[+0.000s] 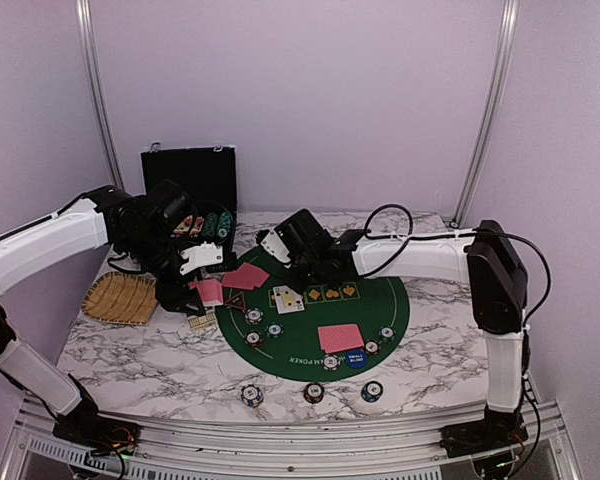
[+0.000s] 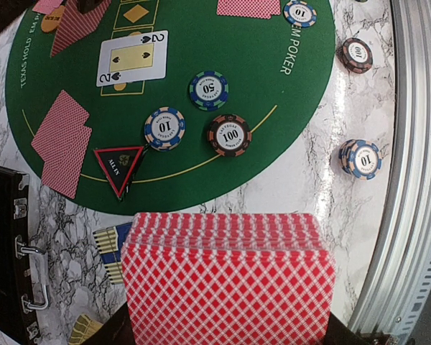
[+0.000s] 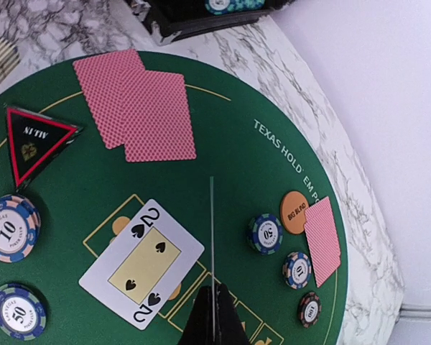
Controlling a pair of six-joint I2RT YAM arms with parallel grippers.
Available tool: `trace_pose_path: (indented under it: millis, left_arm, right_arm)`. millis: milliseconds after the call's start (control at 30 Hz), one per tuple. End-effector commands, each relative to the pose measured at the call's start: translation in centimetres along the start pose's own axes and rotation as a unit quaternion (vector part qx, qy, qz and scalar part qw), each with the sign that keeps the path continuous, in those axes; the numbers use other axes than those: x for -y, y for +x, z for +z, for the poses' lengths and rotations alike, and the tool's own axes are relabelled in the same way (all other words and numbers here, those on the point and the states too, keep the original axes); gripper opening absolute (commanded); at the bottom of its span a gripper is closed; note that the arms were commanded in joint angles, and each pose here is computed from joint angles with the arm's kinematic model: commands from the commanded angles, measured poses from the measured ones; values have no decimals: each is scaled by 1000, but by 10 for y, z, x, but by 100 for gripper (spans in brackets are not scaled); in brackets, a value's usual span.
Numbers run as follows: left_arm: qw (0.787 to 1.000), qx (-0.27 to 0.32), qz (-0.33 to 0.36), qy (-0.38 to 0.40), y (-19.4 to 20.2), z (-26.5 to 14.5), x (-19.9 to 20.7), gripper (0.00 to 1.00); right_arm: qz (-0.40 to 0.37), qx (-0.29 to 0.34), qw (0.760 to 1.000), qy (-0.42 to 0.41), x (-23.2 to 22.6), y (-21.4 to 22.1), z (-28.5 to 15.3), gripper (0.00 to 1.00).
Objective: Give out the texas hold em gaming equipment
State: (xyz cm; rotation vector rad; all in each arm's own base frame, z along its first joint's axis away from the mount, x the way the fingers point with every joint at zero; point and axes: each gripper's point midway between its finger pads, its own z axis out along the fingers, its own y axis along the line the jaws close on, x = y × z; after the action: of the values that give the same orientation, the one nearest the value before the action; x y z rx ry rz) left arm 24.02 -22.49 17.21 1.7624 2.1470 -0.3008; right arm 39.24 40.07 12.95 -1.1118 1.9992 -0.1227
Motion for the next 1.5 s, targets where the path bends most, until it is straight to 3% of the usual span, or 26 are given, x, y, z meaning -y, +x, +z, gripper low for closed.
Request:
trace_pose_path:
  millis: [0,467,833,1233,1467]
  left_arm:
    - [1000,9,2,-5,-1,-10,2,11]
    - [1000,8,2,-7,-1,-10,1,10]
    - [1000,3,3,-9,1,-10,-1,10]
    - [1000,1,4,-10,3,-10,0,10]
    - [1000,2,2,-7,1,-10,0,10]
  right_arm:
    - [-96,20,993,68,5,-11,9,0]
    - [-186,-11,977,101,-9,25,44,0]
    - [-197,-4,979,50,-33,30,47,1]
    - [-169,-33,985,-13,-49,55,33,39]
    - [-138,-19,990,-25,-46,50,16,60]
